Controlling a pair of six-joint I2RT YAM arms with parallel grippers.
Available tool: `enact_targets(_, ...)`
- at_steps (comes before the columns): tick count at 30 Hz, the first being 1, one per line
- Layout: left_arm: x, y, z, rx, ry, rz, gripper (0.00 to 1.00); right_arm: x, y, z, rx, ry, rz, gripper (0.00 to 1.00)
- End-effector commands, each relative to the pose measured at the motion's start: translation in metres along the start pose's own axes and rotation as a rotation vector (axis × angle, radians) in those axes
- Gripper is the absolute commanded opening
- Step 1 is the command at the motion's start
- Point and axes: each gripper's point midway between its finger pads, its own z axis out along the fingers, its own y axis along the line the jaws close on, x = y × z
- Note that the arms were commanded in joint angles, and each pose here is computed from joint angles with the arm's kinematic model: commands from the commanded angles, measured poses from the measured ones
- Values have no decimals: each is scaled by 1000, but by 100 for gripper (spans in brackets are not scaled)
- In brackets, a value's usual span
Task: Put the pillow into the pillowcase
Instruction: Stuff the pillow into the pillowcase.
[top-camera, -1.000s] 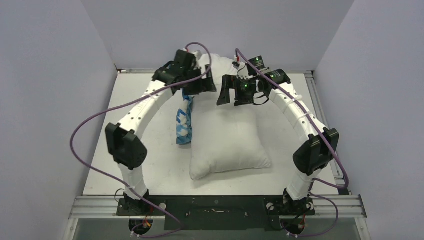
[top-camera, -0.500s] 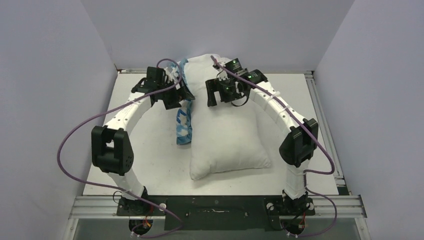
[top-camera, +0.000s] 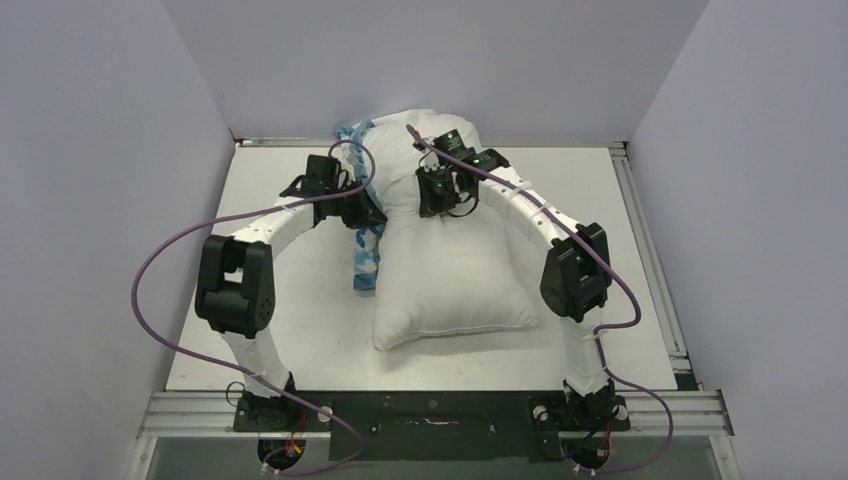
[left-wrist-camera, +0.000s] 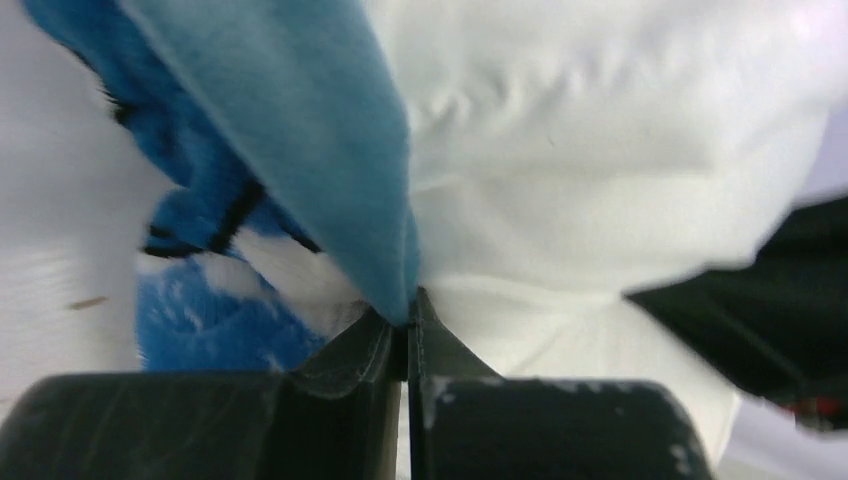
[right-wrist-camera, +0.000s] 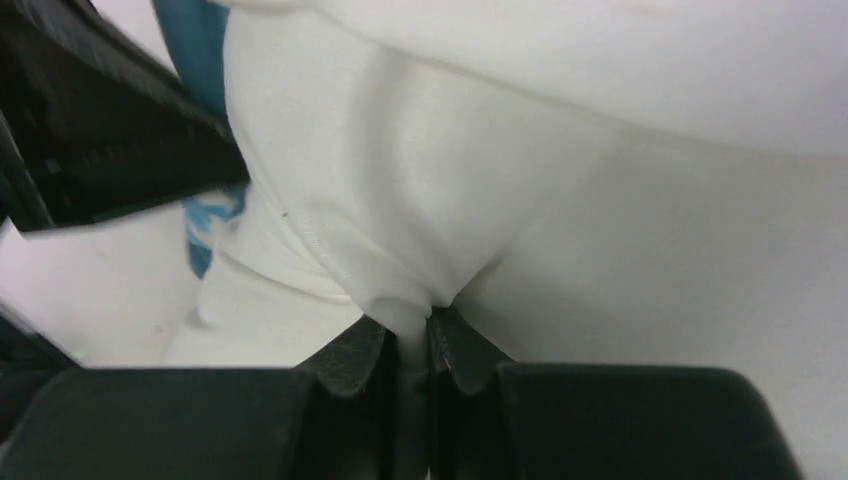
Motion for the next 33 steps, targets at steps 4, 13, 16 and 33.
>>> enact_targets(4,54,-141,-74,521,67,215,0,-60,11,1,-232,-216,260,5)
enact_targets(13,81,-143,-127,508,60,316,0,-52,-5,23,-102,-237,333,5)
enact_targets(16,108,-100,-105,351,188,311,0,-56,4,20,-157,-232,308,5)
enact_targets(33,10,-61,-122,321,-139,-10,87,-18,-148,-76,162,-253,433,100)
